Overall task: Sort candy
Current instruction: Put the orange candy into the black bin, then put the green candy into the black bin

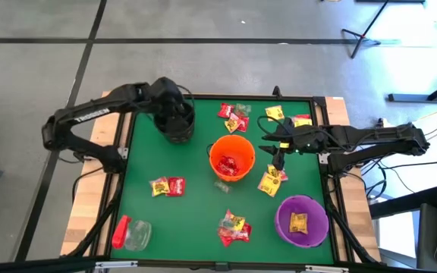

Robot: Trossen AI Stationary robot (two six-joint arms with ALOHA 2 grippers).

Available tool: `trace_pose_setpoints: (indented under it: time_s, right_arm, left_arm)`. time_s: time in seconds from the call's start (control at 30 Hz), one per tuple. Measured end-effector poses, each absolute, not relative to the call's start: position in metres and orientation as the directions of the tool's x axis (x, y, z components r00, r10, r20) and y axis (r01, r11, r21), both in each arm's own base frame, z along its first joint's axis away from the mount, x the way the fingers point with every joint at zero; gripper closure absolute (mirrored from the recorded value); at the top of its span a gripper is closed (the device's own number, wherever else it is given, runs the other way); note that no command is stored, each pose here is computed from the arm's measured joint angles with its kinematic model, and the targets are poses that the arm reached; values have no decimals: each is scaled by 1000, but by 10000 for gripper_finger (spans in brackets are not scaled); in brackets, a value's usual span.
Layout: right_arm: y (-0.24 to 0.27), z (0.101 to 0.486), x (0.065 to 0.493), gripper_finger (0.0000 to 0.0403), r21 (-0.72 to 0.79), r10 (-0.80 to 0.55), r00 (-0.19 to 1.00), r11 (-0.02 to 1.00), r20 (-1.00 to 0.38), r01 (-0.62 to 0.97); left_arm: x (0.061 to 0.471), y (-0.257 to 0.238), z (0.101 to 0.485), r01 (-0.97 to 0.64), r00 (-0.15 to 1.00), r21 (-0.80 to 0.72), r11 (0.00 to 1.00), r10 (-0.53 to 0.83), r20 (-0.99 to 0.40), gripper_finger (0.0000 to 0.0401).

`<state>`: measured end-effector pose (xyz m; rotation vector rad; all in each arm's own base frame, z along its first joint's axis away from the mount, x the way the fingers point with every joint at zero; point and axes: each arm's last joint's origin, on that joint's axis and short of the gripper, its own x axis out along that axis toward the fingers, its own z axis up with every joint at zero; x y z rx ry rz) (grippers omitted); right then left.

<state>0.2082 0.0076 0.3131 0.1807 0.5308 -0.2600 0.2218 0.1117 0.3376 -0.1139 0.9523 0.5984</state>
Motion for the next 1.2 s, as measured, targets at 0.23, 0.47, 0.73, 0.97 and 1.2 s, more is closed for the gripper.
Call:
trace_pose_setpoints:
  time_s: [0.23,0.47,0.73,0.97,1.2]
  right_arm:
    - [8,313,208,226,103,-196,831,952,-520,289]
    - [8,313,208,226,103,-197,831,951,-519,290]
    - [7,313,208,226,102,-200,831,951,-519,292]
    - [6,313,208,226,81,-238,824,943,-514,323]
    - [6,315,209,226,80,-260,832,937,-490,340]
  left_arm:
    - [209,128,302,-527,384,68,847,309,-870,370]
    - [209,128,302,-541,351,138,830,372,-859,265]
    - [238,94,330,-323,631,-96,942,139,-763,211]
    - [272,-34,347,75,800,219,973,72,-595,228]
    - [297,-101,283,47,793,291,956,142,-593,228]
